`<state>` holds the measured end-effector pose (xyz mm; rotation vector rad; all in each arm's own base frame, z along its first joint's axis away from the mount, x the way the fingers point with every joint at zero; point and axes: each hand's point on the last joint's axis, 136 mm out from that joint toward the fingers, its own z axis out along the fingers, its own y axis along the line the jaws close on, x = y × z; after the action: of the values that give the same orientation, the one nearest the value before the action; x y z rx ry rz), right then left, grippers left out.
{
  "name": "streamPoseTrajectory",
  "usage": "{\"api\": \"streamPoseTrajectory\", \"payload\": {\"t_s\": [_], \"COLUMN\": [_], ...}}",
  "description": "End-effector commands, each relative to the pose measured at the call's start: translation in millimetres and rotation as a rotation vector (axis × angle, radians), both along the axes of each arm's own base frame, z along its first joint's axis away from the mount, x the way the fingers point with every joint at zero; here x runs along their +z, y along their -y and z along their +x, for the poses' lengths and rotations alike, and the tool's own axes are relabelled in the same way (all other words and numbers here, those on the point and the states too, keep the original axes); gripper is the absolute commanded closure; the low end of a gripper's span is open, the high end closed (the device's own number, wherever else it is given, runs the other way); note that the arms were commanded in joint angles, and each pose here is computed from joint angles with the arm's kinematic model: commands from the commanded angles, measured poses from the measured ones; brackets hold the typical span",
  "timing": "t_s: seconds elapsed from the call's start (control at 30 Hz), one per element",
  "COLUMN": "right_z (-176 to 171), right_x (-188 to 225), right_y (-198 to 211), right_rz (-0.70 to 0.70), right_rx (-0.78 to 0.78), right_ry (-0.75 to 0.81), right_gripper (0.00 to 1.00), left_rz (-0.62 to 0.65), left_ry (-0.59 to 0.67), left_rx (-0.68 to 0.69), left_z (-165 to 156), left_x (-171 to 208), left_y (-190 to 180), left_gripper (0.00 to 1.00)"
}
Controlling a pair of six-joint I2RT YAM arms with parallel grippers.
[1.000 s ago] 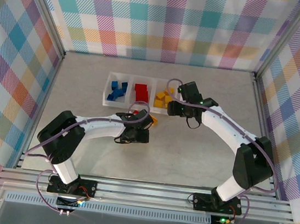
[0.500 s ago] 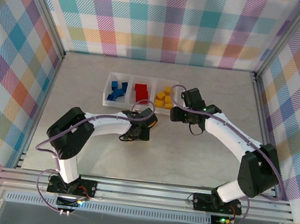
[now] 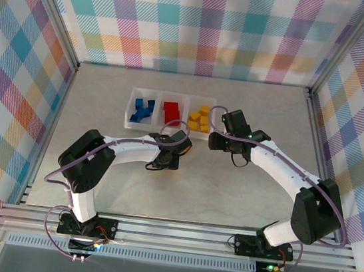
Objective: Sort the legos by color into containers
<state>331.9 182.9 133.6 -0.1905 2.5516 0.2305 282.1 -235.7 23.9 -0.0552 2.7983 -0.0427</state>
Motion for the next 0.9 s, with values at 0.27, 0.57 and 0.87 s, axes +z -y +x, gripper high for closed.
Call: {"api": "streamPoseTrajectory", "payload": {"t_s": [0.27, 0.57, 0.87], "right_z": [-2, -7, -16], "right_x": [12, 13, 9], "right_y": [6, 9, 11], "right_rz": [0.012, 0.021, 0.032], "right_rx": [-0.028, -0.031, -0.023], "right_ry": [0.036, 0.043, 0.034], "right_gripper": [0.29, 0.29, 0.29], "left_rz": [-0.049, -0.084, -0.077], "left_ry": [0.031, 0.136, 0.211], "left_rx": [-0.063, -0.111, -0.083], "left_z": [-6, 16, 74], "left_x": [52, 118, 147], "left_y": [1, 5, -8], "left_gripper": [0.53, 0.52, 0.51]}}
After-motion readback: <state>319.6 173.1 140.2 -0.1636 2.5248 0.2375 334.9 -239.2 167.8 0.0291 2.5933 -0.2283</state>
